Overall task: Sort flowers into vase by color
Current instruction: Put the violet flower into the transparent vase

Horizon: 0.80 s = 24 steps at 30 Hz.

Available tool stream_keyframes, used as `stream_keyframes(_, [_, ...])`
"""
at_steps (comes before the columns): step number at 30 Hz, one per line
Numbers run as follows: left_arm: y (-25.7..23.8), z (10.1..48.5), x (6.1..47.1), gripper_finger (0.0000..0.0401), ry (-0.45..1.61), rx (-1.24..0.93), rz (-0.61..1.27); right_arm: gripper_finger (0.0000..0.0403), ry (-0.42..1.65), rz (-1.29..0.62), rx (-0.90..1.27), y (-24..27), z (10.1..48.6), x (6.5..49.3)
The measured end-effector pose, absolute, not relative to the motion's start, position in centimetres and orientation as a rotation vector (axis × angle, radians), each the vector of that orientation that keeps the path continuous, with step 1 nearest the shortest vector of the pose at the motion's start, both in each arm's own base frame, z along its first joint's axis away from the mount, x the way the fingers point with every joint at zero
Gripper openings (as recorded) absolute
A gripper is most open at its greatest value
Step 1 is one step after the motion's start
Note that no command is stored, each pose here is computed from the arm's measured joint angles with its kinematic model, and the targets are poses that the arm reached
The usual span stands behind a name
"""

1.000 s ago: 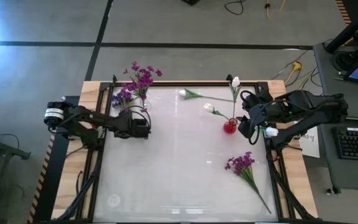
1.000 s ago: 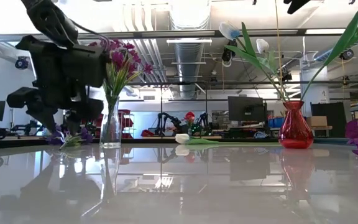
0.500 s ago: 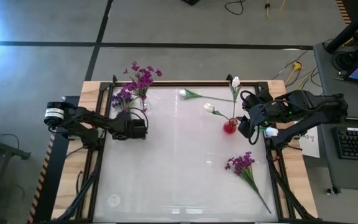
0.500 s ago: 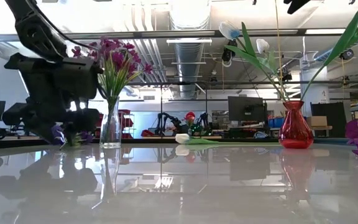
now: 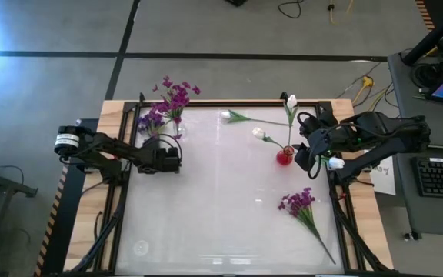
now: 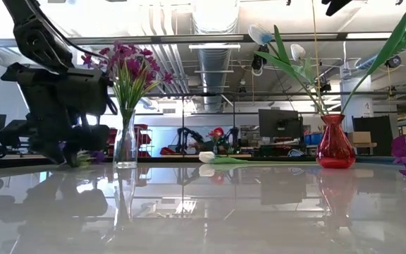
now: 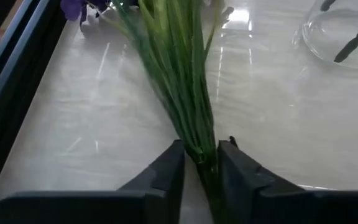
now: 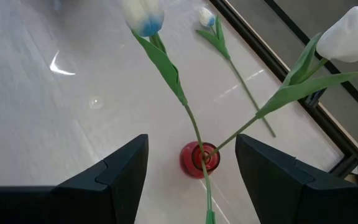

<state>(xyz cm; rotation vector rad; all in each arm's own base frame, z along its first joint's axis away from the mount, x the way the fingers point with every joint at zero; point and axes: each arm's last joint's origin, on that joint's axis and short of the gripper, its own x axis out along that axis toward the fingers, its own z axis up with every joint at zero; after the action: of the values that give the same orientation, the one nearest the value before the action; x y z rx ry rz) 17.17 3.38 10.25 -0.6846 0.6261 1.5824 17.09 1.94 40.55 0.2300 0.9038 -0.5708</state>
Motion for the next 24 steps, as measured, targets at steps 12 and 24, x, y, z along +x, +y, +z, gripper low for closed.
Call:
stream_keyframes(12, [3.3,10.3,16.7,0.0001,0.628,-0.701,1.617,0.0233,0.906,-0.567,0.223,1.9,40.6,17.1])
stream_keyframes(24, [0.4,14.0,17.9,0.0000,1.036,-0.719,1.506,0.0233,0.908,-0.564,0.217,1.9,40.6,17.1])
